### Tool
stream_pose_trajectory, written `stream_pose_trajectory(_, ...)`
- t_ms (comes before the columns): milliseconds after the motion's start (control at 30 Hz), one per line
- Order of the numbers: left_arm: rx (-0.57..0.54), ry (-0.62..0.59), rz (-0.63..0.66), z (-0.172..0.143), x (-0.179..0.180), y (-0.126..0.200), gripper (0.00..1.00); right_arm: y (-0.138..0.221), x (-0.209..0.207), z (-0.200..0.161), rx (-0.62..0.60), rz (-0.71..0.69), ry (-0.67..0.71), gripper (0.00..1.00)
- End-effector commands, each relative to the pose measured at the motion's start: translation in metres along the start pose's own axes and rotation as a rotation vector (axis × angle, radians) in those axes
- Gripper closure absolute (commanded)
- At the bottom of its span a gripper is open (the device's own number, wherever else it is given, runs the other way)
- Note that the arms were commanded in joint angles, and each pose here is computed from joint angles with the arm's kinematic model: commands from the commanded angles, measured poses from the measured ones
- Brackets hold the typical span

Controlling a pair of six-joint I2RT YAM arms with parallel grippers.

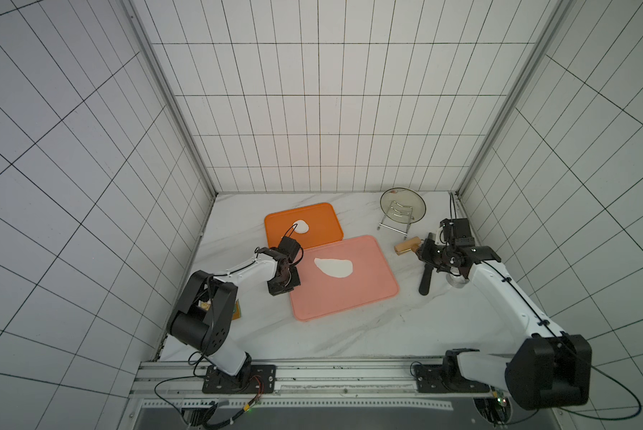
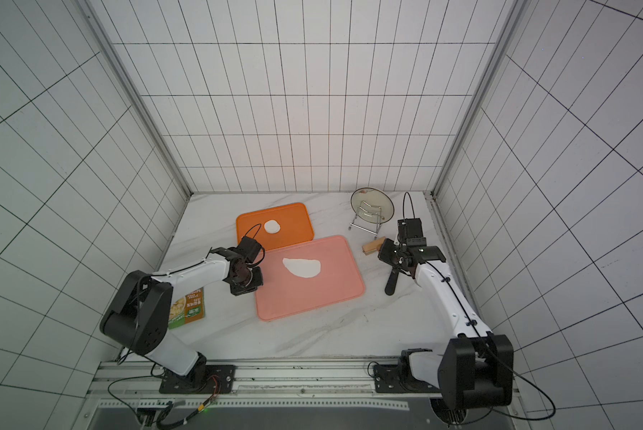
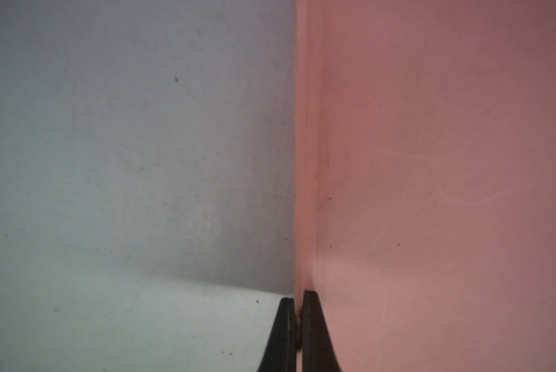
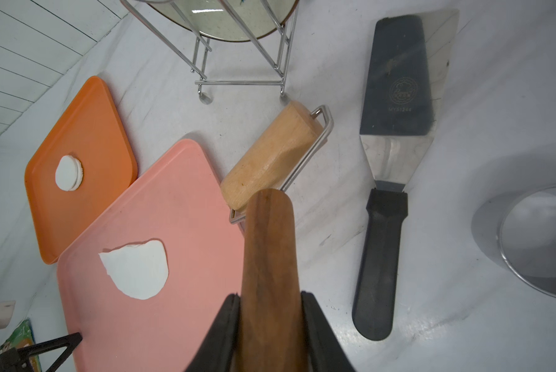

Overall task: Roll out the dumpling wrappers from the dough
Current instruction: Place the rolling pin at the center of the board.

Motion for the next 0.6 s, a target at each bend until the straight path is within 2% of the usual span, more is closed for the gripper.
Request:
stream_pose_trajectory(0, -0.047, 0.016, 0.04, 0.004, 0.006, 0.005, 1.0, -0.008, -0.004, 0.005, -0.093, 0.009, -0.026, 1.0)
stream_pose_trajectory(167, -0.036, 0.021, 0.048, 0.0, 0.009, 0.001, 1.0, -0.017, -0.014, -0.012, -0.066, 0.002, -0.035, 1.0)
stream_pose_trajectory(567, -0.032, 0.025, 0.049, 0.001, 0.008, -0.004, 0.97, -0.037, -0.043, -0.079, 0.031, -0.023, -0.068, 1.0)
Point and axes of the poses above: each gripper's point midway between its finger pads, its own y axis back along the fingers, its own x axis along the line the jaws close on, z = x × y, the point moved 9 cm from there along y, back along the fingers, and after that the axes turned 4 degrees about -y, right-handed, at the moved point
